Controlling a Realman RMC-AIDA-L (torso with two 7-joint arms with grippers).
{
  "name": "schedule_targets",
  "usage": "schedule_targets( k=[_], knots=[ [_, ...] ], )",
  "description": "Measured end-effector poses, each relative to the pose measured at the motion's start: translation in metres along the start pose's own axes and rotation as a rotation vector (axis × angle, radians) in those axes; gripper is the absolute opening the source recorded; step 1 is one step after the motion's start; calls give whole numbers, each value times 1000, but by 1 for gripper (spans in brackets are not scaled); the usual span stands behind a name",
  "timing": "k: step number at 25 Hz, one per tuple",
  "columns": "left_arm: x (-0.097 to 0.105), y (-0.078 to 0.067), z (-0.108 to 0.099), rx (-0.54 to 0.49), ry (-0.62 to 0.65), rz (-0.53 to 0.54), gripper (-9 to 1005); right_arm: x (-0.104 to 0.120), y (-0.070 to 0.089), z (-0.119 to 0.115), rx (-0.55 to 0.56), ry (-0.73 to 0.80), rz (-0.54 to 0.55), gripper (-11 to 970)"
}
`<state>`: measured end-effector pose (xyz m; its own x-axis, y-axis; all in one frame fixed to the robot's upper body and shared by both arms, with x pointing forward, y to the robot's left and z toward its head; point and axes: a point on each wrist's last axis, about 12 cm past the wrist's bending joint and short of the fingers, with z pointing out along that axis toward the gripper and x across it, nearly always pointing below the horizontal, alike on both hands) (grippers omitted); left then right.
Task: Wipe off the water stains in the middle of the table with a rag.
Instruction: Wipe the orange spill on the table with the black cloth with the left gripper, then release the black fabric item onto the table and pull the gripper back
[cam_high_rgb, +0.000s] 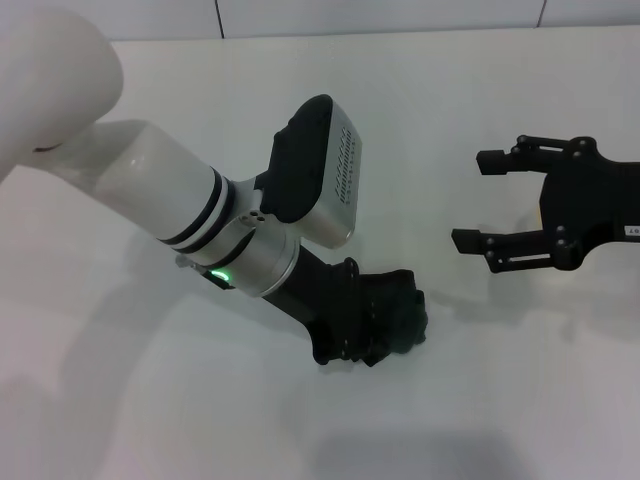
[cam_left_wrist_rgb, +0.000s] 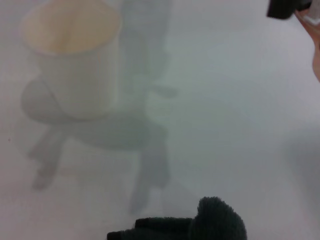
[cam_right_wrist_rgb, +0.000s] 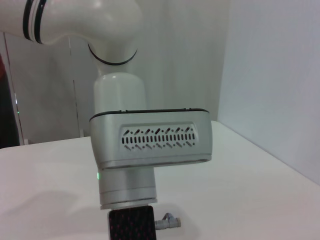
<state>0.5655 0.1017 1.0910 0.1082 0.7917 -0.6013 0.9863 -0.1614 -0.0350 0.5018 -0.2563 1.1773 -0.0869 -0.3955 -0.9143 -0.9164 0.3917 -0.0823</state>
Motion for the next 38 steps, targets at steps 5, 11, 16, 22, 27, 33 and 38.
schedule_targets(
  k=[5, 11, 16, 22, 27, 33, 38],
  knots=[
    [0, 4, -7, -32, -16, -14, 83, 0, -1, -1, 4, 0, 1, 868],
    [3, 13, -20, -95, -46, -43, 83, 0, -1, -1, 7, -1, 1, 868],
    [11, 19, -32, -147, -71, -84, 83, 0, -1, -2, 7, -1, 0, 869],
    [19, 21, -40, -160, -50, -111, 83, 0, -1, -1, 7, -1, -2, 869],
    [24, 20, -44, -164, -45, -134, 84, -1, -1, -1, 7, -2, -3, 869],
    [36, 10, -55, -219, -34, -160, 84, -1, -2, -1, 13, -2, -3, 868],
    [46, 0, -60, -220, -49, -202, 84, 0, -2, -1, 13, -2, -1, 868]
  ],
)
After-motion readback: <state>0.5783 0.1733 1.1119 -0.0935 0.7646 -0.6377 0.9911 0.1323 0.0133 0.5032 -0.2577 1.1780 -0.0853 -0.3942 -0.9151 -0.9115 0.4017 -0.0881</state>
